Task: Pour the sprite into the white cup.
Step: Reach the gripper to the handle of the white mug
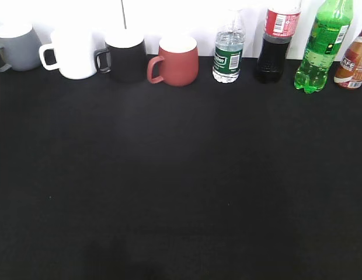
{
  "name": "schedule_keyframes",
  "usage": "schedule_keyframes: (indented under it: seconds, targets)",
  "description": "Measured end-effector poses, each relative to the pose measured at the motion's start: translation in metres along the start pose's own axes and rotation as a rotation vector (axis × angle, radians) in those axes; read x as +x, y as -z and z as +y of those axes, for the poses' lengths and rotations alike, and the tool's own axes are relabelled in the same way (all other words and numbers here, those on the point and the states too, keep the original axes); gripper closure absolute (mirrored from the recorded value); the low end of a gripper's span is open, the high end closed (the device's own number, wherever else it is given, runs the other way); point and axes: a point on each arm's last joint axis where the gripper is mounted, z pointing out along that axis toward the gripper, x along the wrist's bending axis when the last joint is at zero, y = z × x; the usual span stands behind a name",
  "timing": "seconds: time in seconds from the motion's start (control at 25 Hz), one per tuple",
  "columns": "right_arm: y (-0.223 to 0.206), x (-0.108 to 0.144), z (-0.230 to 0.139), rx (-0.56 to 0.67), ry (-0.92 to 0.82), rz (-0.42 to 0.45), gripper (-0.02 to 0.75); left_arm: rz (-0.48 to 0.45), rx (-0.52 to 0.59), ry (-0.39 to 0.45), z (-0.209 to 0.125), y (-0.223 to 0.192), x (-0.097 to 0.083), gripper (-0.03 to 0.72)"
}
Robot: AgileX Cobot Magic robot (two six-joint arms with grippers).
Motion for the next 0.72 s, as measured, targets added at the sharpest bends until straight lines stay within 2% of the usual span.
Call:
schedule_keyframes:
  seconds: [0.72]
  targets:
    - [0.0000,0.0000,0.0000,0.000,0.001,0.000,0.153,0.002,-0.001,-0.001,0.0001,0.0000,0.0002,0.446]
